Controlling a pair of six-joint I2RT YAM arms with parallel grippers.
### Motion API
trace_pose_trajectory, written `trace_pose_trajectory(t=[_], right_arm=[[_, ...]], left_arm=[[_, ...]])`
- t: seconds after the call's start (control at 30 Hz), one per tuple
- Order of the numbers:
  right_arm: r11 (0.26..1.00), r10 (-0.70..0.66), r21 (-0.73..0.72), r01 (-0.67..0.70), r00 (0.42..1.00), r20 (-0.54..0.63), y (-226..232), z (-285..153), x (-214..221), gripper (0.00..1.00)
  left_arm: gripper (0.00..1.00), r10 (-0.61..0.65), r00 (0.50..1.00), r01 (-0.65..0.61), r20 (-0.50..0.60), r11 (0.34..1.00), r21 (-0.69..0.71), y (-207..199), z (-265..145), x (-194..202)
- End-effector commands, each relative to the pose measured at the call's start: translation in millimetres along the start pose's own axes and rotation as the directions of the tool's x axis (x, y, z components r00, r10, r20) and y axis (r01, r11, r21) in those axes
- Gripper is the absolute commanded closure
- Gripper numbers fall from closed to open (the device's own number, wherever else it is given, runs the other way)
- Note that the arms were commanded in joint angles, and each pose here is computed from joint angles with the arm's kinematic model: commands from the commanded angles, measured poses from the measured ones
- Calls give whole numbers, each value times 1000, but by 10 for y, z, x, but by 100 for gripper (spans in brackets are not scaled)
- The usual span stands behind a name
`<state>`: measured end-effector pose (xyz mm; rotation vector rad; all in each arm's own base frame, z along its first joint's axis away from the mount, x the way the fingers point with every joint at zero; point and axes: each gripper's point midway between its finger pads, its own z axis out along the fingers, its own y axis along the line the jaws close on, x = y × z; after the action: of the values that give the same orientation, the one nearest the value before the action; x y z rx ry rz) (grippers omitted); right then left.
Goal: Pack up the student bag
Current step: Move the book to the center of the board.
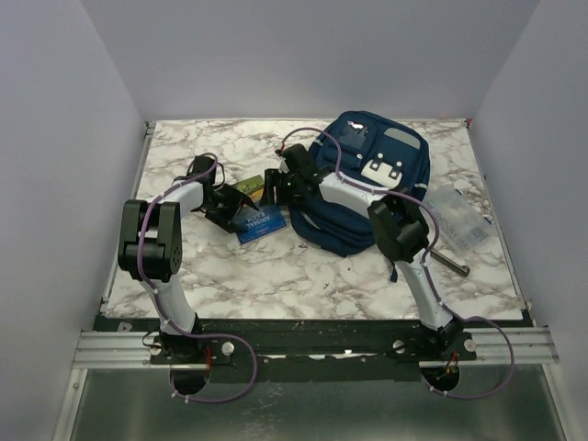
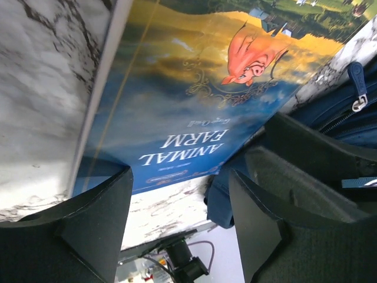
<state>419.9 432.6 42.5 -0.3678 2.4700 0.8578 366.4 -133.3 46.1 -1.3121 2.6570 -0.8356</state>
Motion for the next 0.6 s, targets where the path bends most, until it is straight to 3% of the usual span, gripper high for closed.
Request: trace_pose_trajectory(t=[0.0, 0.3, 0.4, 0.57], right_arm=[[969, 93, -217, -117, 989, -116, 566, -308, 304, 37], [884, 260, -374, -282, 959, -111, 829, -762, 480, 39], [909, 264, -316, -273, 962, -71, 695, -865, 594, 40], [986, 137, -95, -138, 990, -15, 377, -945, 737, 40]], left_arm=[[32, -39, 996, 33, -82, 997, -75, 245, 119, 241], [32, -5, 992, -4, -128, 998, -70, 352, 162, 535], [32, 23, 991, -32, -129, 997, -68, 429, 128, 662], [31, 96, 992, -97, -77, 995, -14, 548, -60, 754]])
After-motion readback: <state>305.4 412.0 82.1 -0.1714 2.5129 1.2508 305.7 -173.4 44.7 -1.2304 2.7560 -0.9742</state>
